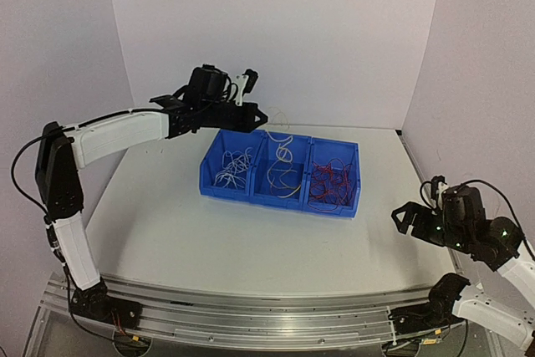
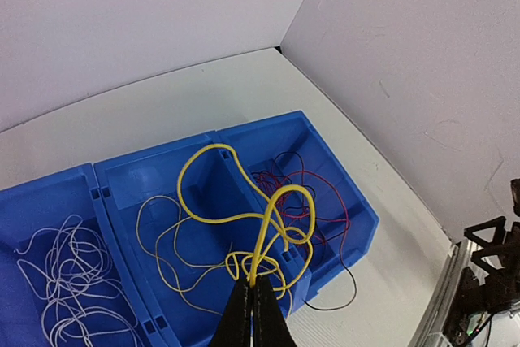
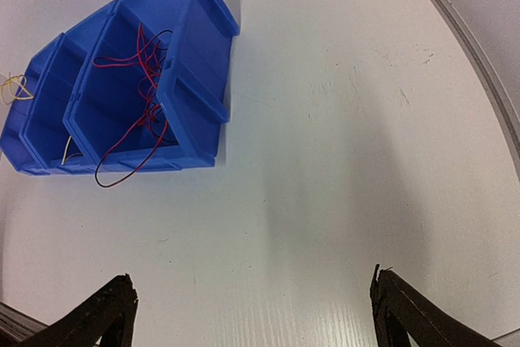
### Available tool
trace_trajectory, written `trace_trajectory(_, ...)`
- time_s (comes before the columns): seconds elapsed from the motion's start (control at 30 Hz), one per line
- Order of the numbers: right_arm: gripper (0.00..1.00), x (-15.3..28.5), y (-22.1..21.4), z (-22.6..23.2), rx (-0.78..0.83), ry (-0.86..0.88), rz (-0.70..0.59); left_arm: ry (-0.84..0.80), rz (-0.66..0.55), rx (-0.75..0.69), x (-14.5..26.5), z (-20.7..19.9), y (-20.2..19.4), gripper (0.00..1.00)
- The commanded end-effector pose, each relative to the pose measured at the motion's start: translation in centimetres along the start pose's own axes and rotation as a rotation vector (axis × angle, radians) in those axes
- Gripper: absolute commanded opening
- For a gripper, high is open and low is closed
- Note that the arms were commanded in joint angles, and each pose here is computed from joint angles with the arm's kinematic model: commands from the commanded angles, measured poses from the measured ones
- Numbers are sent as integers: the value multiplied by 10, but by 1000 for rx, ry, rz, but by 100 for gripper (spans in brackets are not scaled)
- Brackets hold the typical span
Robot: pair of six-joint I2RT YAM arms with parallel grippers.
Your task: Untangle the cables
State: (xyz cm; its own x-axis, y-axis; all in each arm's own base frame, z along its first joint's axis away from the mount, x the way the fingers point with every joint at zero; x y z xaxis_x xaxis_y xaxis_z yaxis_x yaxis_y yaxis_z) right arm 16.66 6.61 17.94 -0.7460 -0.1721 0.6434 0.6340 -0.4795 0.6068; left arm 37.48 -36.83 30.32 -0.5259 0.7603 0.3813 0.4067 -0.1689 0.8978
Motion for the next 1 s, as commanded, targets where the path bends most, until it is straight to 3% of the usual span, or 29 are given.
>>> trace_trajectory(0.0,97,4,5,3,-24,11,-21,33,109,-92,-40,8,-19,0)
trace_trajectory(0.3,97,1,1,-2,-32,-5,-14,57,292,-132,-100,23,-64,0)
trace_trajectory(0.37,97,2,2,-2,-33,-3,-19,79,321,-121,-107,27,-68,4)
trace_trajectory(0.6,97,2,1,-3,-38,-6,-21,11,273,-126,-99,12,-43,50)
trace_trajectory(0.73,97,3,4,0,-36,-11,-21,-18,198,-136,-78,-1,-10,73)
trace_trajectory(0.83,98,2,7,1,-32,-28,-22,7,148,-122,-51,-7,13,98)
trace_trajectory(0.97,98,-3,7,4,-26,-58,3,188,62,-68,13,3,21,100)
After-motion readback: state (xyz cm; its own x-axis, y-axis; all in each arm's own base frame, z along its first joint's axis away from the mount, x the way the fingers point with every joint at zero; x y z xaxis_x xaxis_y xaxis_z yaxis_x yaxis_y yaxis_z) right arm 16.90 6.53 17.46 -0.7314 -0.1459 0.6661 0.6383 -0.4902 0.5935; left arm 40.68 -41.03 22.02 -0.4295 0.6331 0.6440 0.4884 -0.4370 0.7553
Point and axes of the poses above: each gripper's point midway between its finger pads, its own x axis back along the fingers, its own z axis along the line the jaws close on, y = z × x, the point moved 4 cm from there along x, back along the fingers, and after that the axes turned 9 degrees about -x, right-handed, at the moved point
